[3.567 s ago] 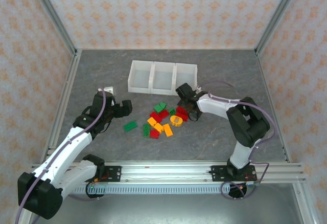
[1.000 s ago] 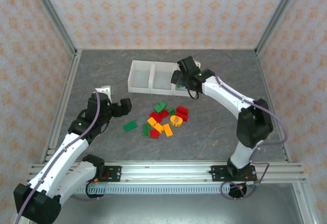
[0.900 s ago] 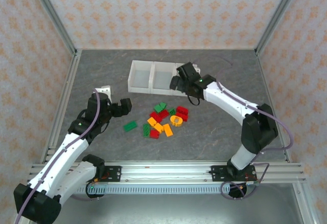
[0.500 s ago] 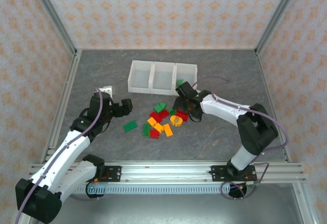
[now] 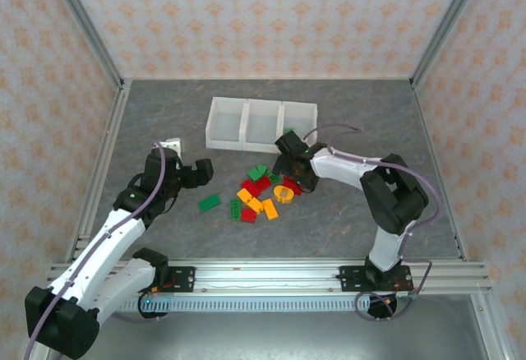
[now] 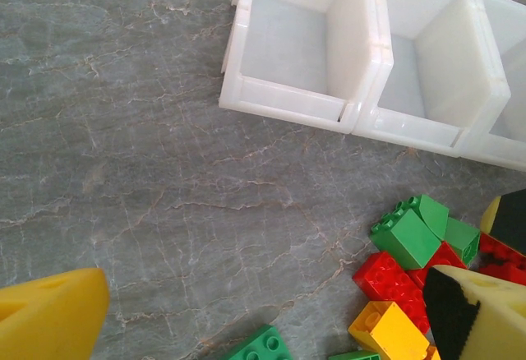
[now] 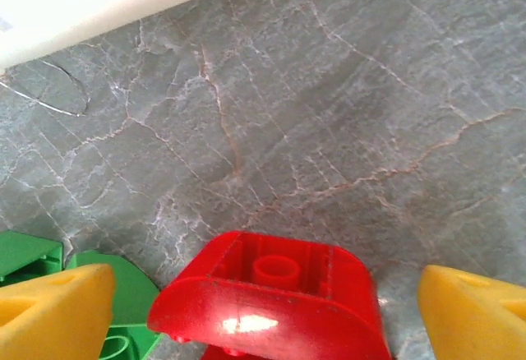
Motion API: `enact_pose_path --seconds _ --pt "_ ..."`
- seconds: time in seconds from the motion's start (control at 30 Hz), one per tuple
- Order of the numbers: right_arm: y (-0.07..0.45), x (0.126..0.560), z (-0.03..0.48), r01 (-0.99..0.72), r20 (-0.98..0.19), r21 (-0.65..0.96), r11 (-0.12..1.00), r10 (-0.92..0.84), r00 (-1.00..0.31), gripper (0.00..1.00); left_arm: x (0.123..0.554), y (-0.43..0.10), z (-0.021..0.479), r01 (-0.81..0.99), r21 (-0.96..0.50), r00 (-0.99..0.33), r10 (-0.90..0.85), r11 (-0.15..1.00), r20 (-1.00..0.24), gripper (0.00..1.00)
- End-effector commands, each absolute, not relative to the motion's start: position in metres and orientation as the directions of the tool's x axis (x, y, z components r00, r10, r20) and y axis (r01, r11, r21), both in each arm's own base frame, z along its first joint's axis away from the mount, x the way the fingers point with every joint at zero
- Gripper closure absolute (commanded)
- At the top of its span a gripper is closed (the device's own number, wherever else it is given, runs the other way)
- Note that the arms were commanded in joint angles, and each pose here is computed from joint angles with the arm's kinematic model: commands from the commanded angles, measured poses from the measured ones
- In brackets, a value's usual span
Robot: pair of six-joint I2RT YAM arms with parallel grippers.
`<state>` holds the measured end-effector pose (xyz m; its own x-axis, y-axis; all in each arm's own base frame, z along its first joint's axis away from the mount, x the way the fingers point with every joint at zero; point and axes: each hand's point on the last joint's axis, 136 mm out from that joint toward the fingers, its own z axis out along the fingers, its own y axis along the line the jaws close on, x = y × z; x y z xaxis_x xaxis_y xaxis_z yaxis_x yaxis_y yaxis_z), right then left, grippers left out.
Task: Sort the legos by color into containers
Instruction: Pick up the lego from the center of the table.
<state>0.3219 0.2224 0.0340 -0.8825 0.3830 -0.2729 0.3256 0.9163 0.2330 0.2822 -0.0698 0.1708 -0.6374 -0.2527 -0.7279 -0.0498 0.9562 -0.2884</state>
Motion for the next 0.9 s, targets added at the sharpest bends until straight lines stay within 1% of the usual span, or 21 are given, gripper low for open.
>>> enact_pose_path --seconds 0.0,0.27,0.33,0.4,0.47,0.63,0.73,0.87 --pt "0.223 0.328 0.029 0.338 -0.285 0.206 0.918 0.386 -0.877 0.07 0.283 -0.073 0.169 -0.040 -0.300 -0.641 -0.255 0.953 -0.724 0.01" --pt "0.215 0.327 0.024 0.352 -0.303 0.177 0.919 0.391 -0.869 0.15 0.283 -0.074 0.169 -0.038 -0.301 -0.642 -0.254 0.953 -0.723 0.01" --pt "0.214 0.326 0.023 0.350 -0.305 0.175 0.920 0.388 -0.870 0.21 0.283 -0.074 0.169 -0.038 -0.300 -0.643 -0.253 0.953 -0.723 0.01" --pt "0.214 0.326 0.024 0.344 -0.306 0.174 0.923 0.382 -0.872 0.33 0.283 -0.074 0.169 -0.038 -0.301 -0.642 -0.254 0.953 -0.723 0.01" --pt "0.212 0.326 0.024 0.341 -0.311 0.169 0.925 0.379 -0.872 0.40 0.283 -0.074 0.169 -0.037 -0.300 -0.641 -0.253 0.953 -0.724 0.01" --pt "0.209 0.326 0.030 0.340 -0.328 0.164 0.926 0.376 -0.867 0.50 0.283 -0.074 0.169 -0.037 -0.301 -0.641 -0.254 0.953 -0.724 0.01" --pt "0.219 0.331 0.052 0.301 -0.350 0.226 0.926 0.366 -0.862 0.53 0.282 -0.075 0.170 -0.034 -0.301 -0.641 -0.251 0.953 -0.725 0.01" --pt "0.234 0.342 0.113 0.232 -0.439 0.340 0.911 0.372 -0.818 0.57 0.282 -0.075 0.170 -0.033 -0.302 -0.643 -0.252 0.953 -0.724 0.01"
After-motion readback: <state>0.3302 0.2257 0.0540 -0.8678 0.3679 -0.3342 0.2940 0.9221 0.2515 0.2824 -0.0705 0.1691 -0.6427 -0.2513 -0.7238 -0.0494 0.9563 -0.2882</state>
